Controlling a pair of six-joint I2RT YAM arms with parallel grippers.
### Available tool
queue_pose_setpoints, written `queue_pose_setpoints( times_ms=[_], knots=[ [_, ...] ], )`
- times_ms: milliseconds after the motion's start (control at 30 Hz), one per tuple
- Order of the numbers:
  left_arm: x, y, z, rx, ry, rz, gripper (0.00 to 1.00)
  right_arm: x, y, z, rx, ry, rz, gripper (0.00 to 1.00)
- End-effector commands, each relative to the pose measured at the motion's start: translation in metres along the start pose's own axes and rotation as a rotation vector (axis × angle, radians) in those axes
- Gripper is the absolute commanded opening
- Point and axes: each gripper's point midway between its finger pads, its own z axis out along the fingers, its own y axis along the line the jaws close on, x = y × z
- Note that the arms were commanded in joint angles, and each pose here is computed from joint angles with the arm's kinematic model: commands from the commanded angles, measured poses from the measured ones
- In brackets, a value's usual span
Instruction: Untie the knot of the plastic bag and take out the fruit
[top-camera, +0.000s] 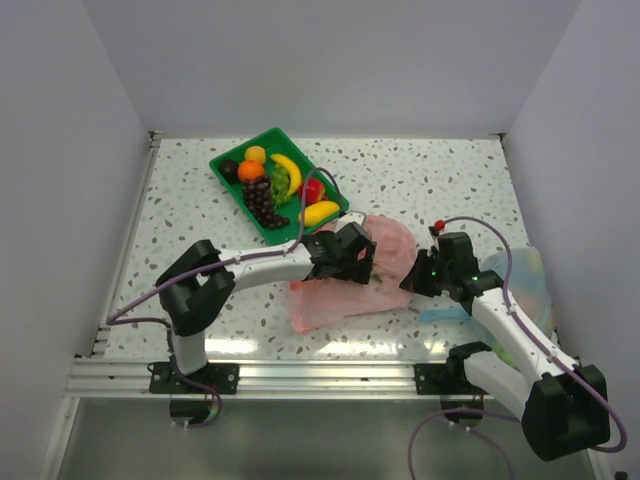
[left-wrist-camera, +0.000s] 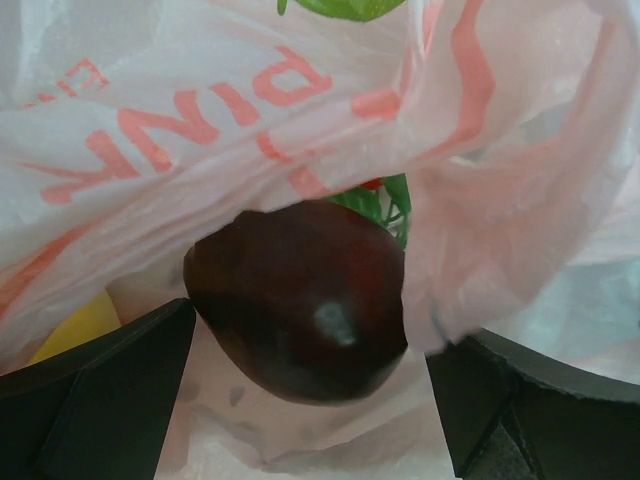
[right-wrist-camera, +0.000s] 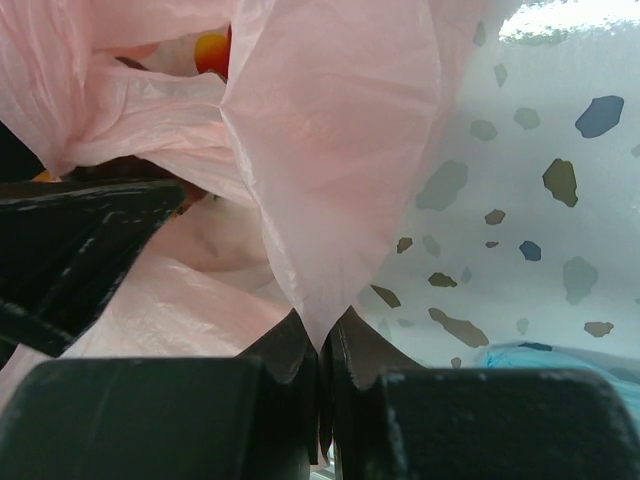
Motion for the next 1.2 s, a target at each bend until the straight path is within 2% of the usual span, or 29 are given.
queue_pose_setpoints(
  times_ms=[0,67,133,167,233,267,367,467,600,700,800,900,1033,1167],
  knots=[
    [0.000,-0.007,0.008,0.005,-0.004,-0.014,1.00,0.000,0.006,0.002,-0.037,0.001,-0.015,0.07],
    [0.006,-0.003,0.011,-0.007,0.012,-0.008,1.00,0.001,0.005,0.003,-0.037,0.007,-0.015,0.07],
    [0.010,-0.001,0.011,-0.006,0.016,-0.005,0.94,0.001,0.005,0.004,-0.034,0.008,-0.013,0.07],
    [0.008,-0.001,0.010,0.000,0.010,-0.005,0.86,0.000,0.005,0.004,-0.034,0.006,-0.015,0.07],
    [0.002,-0.003,0.001,0.017,-0.011,-0.006,0.77,0.000,0.006,0.004,-0.037,0.007,-0.017,0.07],
    [-0.006,-0.005,-0.008,0.030,-0.034,-0.008,0.66,0.000,0.006,0.004,-0.036,0.008,-0.017,0.07],
    [-0.015,-0.005,-0.021,0.038,-0.062,0.001,0.50,0.001,0.005,0.005,-0.033,0.013,-0.013,0.07],
    [-0.029,-0.006,-0.043,0.059,-0.097,-0.002,0.45,0.001,0.005,0.005,-0.033,0.014,-0.015,0.07],
    [-0.053,-0.015,-0.088,0.133,-0.148,-0.007,0.43,0.000,0.004,0.005,-0.027,0.014,-0.013,0.07],
    [-0.088,-0.022,-0.128,0.188,-0.221,-0.019,0.42,0.001,0.004,0.005,-0.026,0.014,-0.014,0.07],
    [-0.124,-0.004,-0.150,0.176,-0.281,-0.057,0.44,0.000,0.004,0.006,-0.023,0.017,-0.013,0.07],
    [-0.155,0.035,-0.147,0.128,-0.318,-0.105,0.45,0.000,0.004,0.006,-0.024,0.018,-0.016,0.07],
    [-0.178,0.094,-0.118,0.018,-0.309,-0.158,0.47,-0.002,0.004,0.003,-0.019,0.010,-0.022,0.07],
    [-0.176,0.133,-0.065,-0.066,-0.229,-0.183,0.59,-0.002,0.004,0.002,-0.018,0.006,-0.022,0.07]
  ],
)
